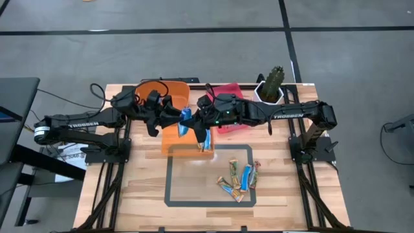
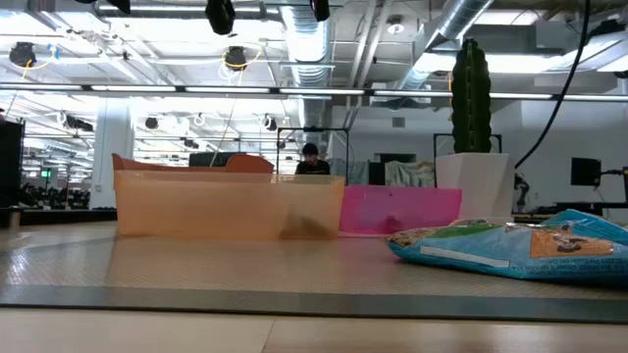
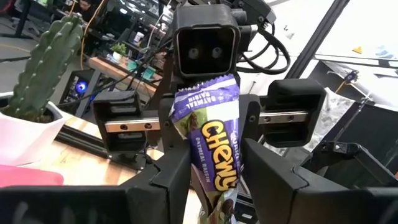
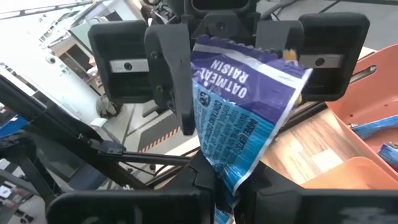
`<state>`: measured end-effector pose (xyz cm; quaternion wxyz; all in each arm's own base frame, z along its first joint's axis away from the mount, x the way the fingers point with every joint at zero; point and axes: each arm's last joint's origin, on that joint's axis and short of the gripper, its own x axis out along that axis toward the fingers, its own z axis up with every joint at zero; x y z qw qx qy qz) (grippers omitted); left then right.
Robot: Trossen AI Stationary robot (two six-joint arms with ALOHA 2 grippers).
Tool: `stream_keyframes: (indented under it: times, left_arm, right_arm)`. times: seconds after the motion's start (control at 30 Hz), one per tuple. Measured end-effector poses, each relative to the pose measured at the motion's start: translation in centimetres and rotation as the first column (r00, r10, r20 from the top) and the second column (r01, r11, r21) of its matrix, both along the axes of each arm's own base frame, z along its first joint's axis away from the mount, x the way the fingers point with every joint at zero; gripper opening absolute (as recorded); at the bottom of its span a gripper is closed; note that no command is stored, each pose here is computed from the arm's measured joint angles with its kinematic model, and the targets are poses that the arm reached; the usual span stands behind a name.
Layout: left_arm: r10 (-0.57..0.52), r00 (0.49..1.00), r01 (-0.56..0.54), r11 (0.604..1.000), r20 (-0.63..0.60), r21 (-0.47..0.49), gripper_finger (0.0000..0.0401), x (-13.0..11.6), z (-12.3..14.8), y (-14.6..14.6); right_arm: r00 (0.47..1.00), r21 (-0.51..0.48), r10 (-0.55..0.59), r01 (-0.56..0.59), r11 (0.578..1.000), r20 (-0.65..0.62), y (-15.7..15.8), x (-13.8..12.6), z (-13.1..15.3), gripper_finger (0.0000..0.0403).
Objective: Pick and place Granola Bars by type
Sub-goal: Put the blue granola bar into the top orange bin
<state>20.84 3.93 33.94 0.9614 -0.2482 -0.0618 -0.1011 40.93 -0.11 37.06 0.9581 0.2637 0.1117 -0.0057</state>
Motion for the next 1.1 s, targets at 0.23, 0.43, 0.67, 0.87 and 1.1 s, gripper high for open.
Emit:
stream_keyframes:
  times: [0.23, 0.43, 0.67, 0.87, 1.1]
  left_arm:
    - [0.011, 1.000, -0.011, 1.000, -0.017, 0.001, 0.0097, 0.05, -0.19, 0.02]
    - [0.012, 1.000, -0.012, 1.000, -0.009, 0.003, 0.0053, 0.03, -0.11, 0.02]
    - [0.018, 1.000, -0.018, 1.000, -0.002, 0.007, 0.0033, 0.02, -0.07, 0.03]
    - [0.020, 1.000, -0.020, 1.000, -0.001, 0.007, 0.0031, 0.02, -0.06, 0.03]
    - [0.022, 1.000, -0.022, 1.000, -0.005, 0.006, 0.0030, 0.04, -0.12, 0.05]
  right_arm:
    - [1.000, 0.001, -0.004, 0.004, 1.000, 0.013, -0.09, 0.03, 0.13, 0.0017]
    - [1.000, 0.001, -0.004, 0.004, 1.000, 0.013, -0.09, 0.03, 0.13, 0.0015]
    - [1.000, 0.000, -0.006, 0.006, 1.000, 0.015, -0.10, 0.03, 0.14, 0.0026]
    - [1.000, -0.001, -0.012, 0.012, 1.000, 0.015, -0.13, 0.03, 0.14, 0.0048]
    - [0.999, -0.007, -0.037, 0.037, 0.999, -0.013, -0.22, -0.03, -0.13, 0.0082]
